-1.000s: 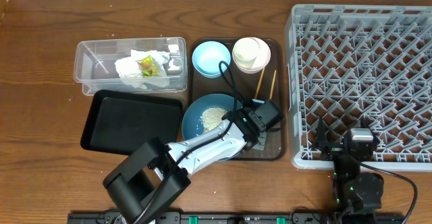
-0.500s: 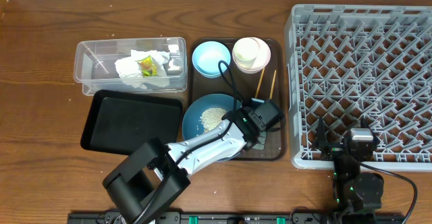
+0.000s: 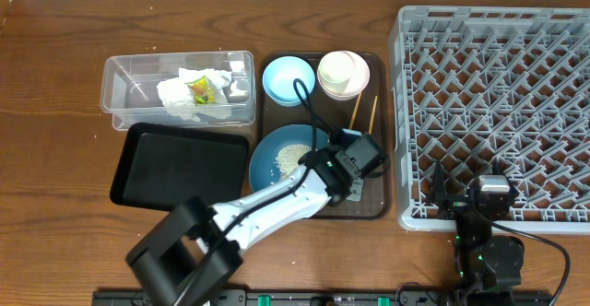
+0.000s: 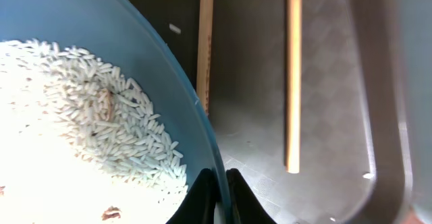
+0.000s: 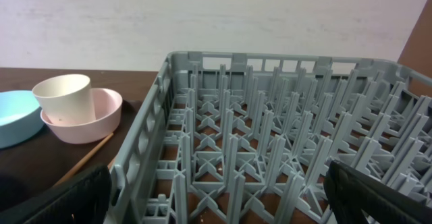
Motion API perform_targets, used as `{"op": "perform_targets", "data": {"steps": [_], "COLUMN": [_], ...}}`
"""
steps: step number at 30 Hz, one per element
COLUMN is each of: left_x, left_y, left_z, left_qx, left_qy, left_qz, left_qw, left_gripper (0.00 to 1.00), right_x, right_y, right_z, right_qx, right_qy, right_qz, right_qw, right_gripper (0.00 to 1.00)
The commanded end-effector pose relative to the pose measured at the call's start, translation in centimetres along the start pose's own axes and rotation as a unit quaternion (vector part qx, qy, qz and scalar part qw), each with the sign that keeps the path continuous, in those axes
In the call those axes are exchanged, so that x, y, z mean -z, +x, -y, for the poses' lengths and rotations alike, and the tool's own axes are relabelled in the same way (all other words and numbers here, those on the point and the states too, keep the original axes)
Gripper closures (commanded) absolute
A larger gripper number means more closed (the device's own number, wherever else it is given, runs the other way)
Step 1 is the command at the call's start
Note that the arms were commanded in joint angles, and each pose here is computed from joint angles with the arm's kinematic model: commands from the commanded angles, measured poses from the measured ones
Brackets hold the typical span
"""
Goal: Sort waste into correct bins and load items into the dishwasher rack
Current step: 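Lift the blue rice plate and carry it left over the black tray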
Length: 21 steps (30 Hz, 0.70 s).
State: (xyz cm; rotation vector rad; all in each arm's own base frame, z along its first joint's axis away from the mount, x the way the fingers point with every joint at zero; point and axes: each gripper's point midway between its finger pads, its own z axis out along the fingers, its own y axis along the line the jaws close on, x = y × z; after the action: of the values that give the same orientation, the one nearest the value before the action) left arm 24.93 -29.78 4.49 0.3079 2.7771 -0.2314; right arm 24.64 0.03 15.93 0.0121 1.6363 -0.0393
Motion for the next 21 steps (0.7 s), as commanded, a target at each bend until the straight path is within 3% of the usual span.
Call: {"op": "perform_targets", "data": {"steps": [1,21], "left_x": [1.9,3.9], "left_y": [-0.8,-1.4], "left_z": [0.8,1.0], "left_qx": [0.006,0.008], "left_qy": [0.027,0.04], "left_qz": [0.016,0.032], "left_qw": [0.999,0.999], "left_gripper": [0.94,0.94], "right_x": [0.0,0.0], "right_y": [0.1,0.1], "right_z": [-0.4,-0.4], "right_qx": [-0.002,-0.002], "right_qy": [-0.007,-0.007], "right_qz": [-0.002,-0.002], "right_qw": [1.0,1.0], "right_gripper": [0.01,0.01]}}
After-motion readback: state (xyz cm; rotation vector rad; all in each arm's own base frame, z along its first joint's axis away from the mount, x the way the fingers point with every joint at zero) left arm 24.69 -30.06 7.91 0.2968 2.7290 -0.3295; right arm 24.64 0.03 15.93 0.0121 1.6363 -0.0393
